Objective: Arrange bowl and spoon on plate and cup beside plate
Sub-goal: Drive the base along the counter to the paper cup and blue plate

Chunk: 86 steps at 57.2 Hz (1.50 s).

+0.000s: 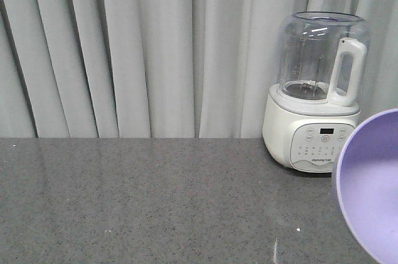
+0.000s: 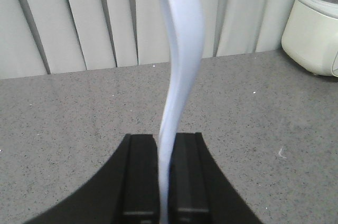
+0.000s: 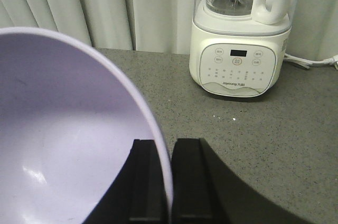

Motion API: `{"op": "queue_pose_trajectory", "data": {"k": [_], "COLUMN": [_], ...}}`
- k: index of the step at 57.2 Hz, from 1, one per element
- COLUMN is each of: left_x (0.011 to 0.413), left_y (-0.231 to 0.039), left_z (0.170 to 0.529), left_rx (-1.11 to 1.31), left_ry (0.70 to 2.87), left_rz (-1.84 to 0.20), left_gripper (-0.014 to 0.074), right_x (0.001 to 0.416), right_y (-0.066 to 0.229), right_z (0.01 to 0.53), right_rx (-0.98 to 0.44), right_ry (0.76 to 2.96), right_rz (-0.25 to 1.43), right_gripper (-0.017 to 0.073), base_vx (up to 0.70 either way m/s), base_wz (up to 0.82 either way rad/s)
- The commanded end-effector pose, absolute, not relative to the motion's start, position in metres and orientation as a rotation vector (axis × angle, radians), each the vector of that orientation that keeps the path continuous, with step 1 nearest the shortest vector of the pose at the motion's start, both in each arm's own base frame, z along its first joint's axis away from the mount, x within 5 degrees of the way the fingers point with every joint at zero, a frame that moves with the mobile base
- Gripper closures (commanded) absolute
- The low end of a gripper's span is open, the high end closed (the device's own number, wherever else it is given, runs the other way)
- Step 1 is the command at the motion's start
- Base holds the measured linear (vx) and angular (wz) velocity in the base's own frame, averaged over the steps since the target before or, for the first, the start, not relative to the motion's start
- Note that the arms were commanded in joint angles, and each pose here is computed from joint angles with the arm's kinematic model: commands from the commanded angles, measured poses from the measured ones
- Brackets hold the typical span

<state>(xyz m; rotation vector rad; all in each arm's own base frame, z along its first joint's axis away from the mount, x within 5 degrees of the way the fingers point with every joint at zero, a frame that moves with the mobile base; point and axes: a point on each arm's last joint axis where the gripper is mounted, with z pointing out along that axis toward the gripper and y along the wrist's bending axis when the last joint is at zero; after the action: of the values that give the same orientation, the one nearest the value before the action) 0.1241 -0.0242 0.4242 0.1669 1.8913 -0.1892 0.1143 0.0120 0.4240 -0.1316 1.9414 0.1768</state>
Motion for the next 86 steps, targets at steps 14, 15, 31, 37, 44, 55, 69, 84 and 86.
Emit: {"op": "queue_pose_trajectory", "data": {"k": [14,15,31,37,44,55,69,84,86], "left_x": [0.1238,0.1238,0.1241,0.1241,0.1241,0.1241,0.1241,0.1241,0.1241], "left_y": [-0.0244,-0.0244,-0.0244,-0.0244,-0.0244,-0.0244,-0.0244,-0.0244,-0.0244], "left_z": [0.4381,0.4381,0.438,0.438,0.438,0.4381,0.4381,0.4381,0.4381], "left_rx": [0.142,0.142,0.142,0.142,0.142,0.142,0.142,0.143,0.143], "left_ry": [1.789,1.789,1.79,1.79,1.79,1.789,1.789,1.789,1.789], "left_rz": [-0.208,-0.208,-0.208,-0.208,-0.208,-0.208,-0.208,-0.207,-0.207], "left_gripper": [0.0594,0.0594,0.0594,0.0594,0.0594,0.0594,0.0594,0.0594,0.0594], "right_x": [0.1147,0.1147,0.1147,0.1147,0.1147,0.1159,0.1163,0.1163,0.1163], "right_y": [0.0115,0.0115,0.0114,0.0114,0.0114,0.0111,0.0111,0.0111,0.0112], "right_z": [0.4382,0.4382,0.4384,0.4384,0.4384,0.4381,0.4379,0.438,0.4379], "right_rx": [-0.111,-0.111,-0.11,-0.11,-0.11,-0.11,-0.109,-0.109,-0.11], "right_ry": [1.835,1.835,1.833,1.833,1.833,1.836,1.837,1.837,1.838], "right_rz": [0.172,0.172,0.17,0.17,0.17,0.17,0.17,0.171,0.171], "right_gripper": [0.0568,0.0568,0.0568,0.0568,0.0568,0.0568,0.0568,0.0568,0.0568], "base_vx": [0.0,0.0,0.0,0.0,0.0,-0.05,-0.11,-0.15,-0.17], "base_wz": [0.0,0.0,0.0,0.0,-0.01,-0.12,-0.38,-0.62,-0.67]}}
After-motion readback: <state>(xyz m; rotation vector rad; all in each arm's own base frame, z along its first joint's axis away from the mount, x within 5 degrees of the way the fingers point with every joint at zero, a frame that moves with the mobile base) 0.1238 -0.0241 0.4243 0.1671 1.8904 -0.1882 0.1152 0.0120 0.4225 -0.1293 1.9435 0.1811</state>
